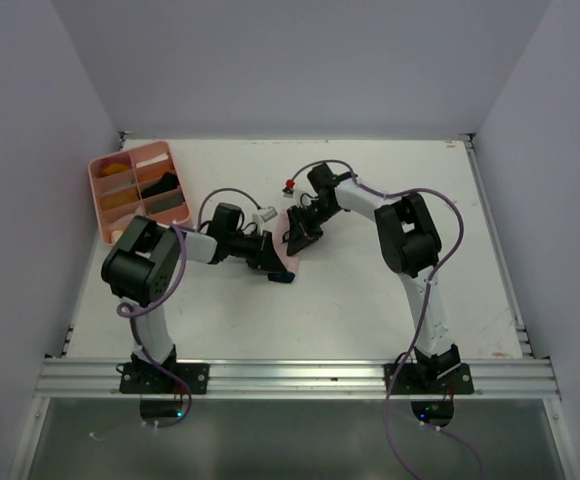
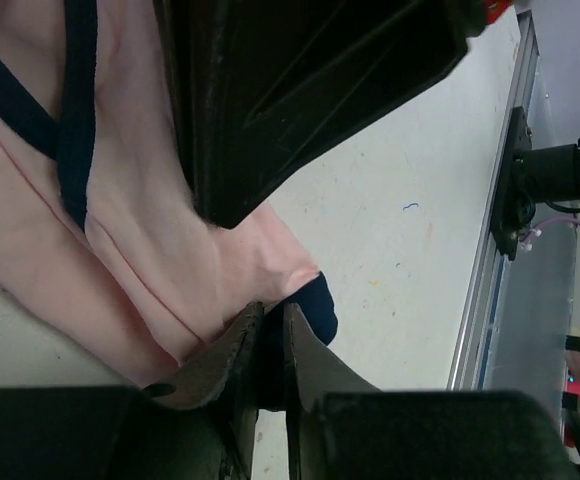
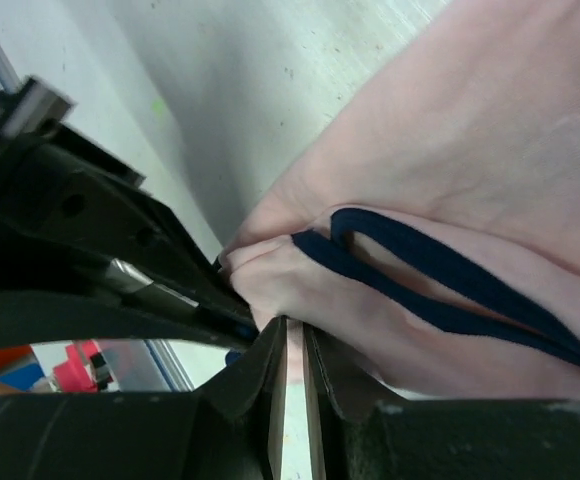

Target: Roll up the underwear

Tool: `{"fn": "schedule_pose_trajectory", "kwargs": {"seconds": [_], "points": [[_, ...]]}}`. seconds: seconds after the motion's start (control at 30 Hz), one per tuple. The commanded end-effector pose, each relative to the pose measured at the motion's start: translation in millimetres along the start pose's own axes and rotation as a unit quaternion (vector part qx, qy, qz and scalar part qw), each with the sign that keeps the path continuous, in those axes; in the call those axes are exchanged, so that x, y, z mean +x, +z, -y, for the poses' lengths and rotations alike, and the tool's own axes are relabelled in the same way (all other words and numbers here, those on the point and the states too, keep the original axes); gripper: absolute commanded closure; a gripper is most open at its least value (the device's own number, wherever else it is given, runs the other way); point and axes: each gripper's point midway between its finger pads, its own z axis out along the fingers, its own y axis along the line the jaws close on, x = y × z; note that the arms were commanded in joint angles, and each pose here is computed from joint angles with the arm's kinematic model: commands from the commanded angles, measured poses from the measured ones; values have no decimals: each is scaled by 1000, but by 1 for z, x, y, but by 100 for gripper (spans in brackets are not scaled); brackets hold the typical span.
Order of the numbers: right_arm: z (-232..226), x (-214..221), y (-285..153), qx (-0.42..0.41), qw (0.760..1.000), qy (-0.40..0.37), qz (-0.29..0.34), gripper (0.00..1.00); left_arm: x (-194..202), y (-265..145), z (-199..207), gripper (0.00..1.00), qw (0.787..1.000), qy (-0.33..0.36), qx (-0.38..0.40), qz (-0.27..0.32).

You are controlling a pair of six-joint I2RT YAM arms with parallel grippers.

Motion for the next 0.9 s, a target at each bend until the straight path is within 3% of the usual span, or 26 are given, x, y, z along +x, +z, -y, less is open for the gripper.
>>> {"fn": "schedule_pose_trajectory", "kwargs": {"seconds": [0.0,0.07,0.1,0.17,0.2,0.27,0.3,0.37,0.4,0.47,0.63,0.7,0.8,0.87], "points": [[3,8,16,-7,1000,26,-10,84,-28,-14,23,80,998,57,5,39],[14,15,25,5,999,22,-24,85,-42,-28,36,65,995,91,-11,41],[22,21,34,6,999,25,-36,85,-47,-33,37,56,989,143,-21,38],[27,27,39,14,999,4,-50,86,-55,-49,46,52,979,199,-48,21],[31,31,42,18,998,-19,-58,86,-58,-55,43,51,958,281,-57,8],[32,34,41,19,997,-25,-65,86,-57,-66,45,51,933,349,-79,-30],[32,37,42,15,997,-26,-71,86,-56,-69,43,52,902,422,-79,-49],[33,40,40,15,996,-41,-79,86,-39,-72,45,52,865,488,-81,-80],[33,41,41,16,996,-44,-81,86,-34,-72,43,53,832,541,-78,-93],[34,47,41,12,994,-52,-100,86,-26,-68,46,53,798,589,-81,-103],[36,50,43,7,991,-69,-118,86,21,-48,54,51,736,659,-30,-154],[36,50,42,6,989,-73,-126,86,32,-46,52,50,699,695,-22,-167],[36,53,42,2,988,-71,-138,86,34,-42,51,49,661,730,-9,-174],[36,54,43,3,987,-75,-144,86,36,-39,46,49,648,739,-7,-181]]}}
